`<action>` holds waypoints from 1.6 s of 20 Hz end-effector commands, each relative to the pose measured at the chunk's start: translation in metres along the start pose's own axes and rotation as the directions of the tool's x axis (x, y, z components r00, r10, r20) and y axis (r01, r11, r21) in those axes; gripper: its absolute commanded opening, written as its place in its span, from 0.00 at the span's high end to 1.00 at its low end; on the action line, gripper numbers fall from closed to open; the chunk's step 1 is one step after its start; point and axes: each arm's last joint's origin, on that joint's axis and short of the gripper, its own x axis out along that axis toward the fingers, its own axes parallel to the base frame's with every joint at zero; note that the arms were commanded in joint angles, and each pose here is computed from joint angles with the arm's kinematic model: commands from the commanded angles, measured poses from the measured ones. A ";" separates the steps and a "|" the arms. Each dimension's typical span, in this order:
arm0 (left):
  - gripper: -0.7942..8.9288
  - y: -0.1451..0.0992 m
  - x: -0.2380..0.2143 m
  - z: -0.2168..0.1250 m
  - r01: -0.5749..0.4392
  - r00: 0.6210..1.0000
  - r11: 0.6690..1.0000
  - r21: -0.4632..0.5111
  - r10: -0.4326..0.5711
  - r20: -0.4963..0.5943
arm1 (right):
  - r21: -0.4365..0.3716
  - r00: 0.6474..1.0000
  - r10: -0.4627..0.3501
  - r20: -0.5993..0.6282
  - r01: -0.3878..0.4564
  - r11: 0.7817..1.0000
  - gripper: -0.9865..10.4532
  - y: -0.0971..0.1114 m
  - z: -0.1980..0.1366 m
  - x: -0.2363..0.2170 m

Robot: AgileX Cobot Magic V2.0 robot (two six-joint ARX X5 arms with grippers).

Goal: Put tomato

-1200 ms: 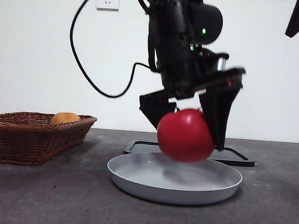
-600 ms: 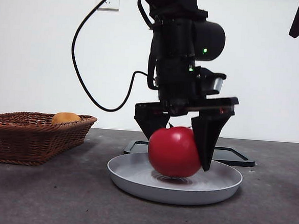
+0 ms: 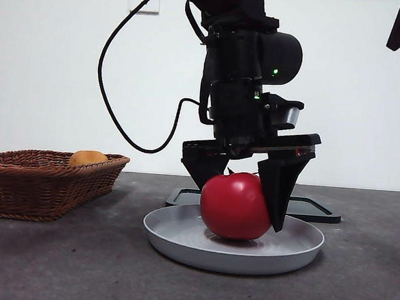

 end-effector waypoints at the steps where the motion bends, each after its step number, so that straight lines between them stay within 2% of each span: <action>1: 0.56 -0.005 0.013 0.003 0.000 1.000 1.000 0.008 0.001 -0.020 | -0.017 1.000 0.008 0.014 -0.007 1.000 0.40 0.002 0.004 -0.003; 5: 0.33 -0.005 0.013 0.003 0.000 1.000 1.000 0.015 0.000 -0.020 | -0.017 1.000 0.008 0.014 -0.007 1.000 0.40 0.002 0.004 -0.003; 9: 0.33 -0.002 0.008 0.003 -0.001 0.999 1.000 0.020 0.002 -0.032 | -0.017 1.000 0.008 0.015 -0.008 1.000 0.40 0.002 0.004 -0.003; 13: 0.34 0.000 -0.016 0.010 -0.003 0.999 1.000 0.015 0.003 -0.033 | -0.017 1.000 0.009 0.017 -0.008 1.000 0.40 0.002 0.004 -0.003; 17: 0.34 -0.002 -0.064 0.020 -0.003 0.997 1.000 0.019 0.002 0.083 | -0.017 1.000 0.008 0.016 -0.008 1.000 0.40 0.002 0.004 -0.003; 20: 0.34 -0.004 -0.102 0.012 -0.003 0.991 1.000 0.021 0.001 0.135 | -0.017 1.000 0.008 0.016 -0.008 1.000 0.40 0.002 0.004 -0.003; 24: 0.51 -0.008 -0.163 -0.011 0.025 0.978 0.999 0.028 -0.030 0.208 | -0.018 1.000 0.017 0.013 -0.017 1.000 0.40 0.004 0.007 0.002; 27: 0.61 -0.011 -0.206 -0.036 0.055 0.966 0.998 0.040 -0.063 0.251 | -0.025 0.997 0.074 0.001 -0.074 0.997 0.40 0.008 0.016 0.012; 29: 0.64 -0.012 -0.226 -0.052 0.054 0.962 0.998 0.043 -0.064 0.266 | -0.045 0.994 0.105 -0.007 -0.105 0.993 0.40 0.011 0.024 0.018; 32: 0.63 -0.011 -0.246 -0.079 0.053 0.956 0.998 0.041 -0.063 0.288 | -0.073 0.994 0.100 -0.044 -0.103 0.992 0.40 0.015 0.035 0.028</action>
